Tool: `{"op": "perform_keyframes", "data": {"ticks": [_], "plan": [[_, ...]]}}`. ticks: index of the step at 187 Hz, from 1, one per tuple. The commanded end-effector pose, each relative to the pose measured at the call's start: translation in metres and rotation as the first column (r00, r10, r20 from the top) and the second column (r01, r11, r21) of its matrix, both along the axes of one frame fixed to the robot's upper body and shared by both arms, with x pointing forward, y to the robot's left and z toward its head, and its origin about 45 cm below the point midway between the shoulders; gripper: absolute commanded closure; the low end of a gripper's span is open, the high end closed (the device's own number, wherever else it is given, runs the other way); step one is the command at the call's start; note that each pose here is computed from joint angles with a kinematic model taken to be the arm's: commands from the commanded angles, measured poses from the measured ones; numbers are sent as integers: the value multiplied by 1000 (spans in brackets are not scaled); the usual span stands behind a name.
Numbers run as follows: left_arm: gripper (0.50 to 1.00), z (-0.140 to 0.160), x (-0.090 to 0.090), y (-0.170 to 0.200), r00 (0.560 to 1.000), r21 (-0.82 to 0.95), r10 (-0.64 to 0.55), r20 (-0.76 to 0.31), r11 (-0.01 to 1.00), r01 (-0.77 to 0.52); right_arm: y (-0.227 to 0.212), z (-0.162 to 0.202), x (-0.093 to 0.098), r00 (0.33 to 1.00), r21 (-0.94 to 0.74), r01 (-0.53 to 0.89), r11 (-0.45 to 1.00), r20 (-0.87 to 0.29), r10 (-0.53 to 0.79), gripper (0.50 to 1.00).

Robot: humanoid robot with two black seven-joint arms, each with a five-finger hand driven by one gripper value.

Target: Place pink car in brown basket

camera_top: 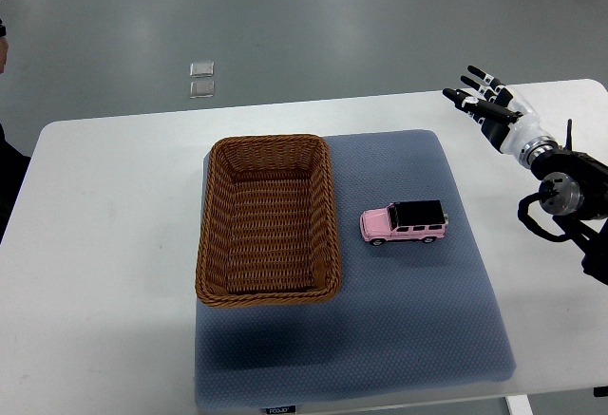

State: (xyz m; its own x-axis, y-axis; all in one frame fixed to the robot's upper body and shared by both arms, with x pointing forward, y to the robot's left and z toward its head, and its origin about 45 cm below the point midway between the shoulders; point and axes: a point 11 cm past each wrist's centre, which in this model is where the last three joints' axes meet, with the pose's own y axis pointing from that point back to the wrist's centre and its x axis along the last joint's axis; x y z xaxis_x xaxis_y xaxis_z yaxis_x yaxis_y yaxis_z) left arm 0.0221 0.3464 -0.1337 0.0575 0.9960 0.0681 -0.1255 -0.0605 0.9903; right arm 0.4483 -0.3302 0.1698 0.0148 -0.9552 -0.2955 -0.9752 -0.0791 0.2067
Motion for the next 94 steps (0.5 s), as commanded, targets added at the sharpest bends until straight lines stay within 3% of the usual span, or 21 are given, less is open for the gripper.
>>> {"op": "perform_keyframes", "data": {"ticks": [1,94], "plan": [[500,0,0,0,1000,0,0,0,1000,0,0,0,0,1000,0,0,1000,0,0,583],[500,0,0,0,1000,0,3,1,1000,-3,0,0,0,1000,-3,-4,1000,0,4,581]]}}
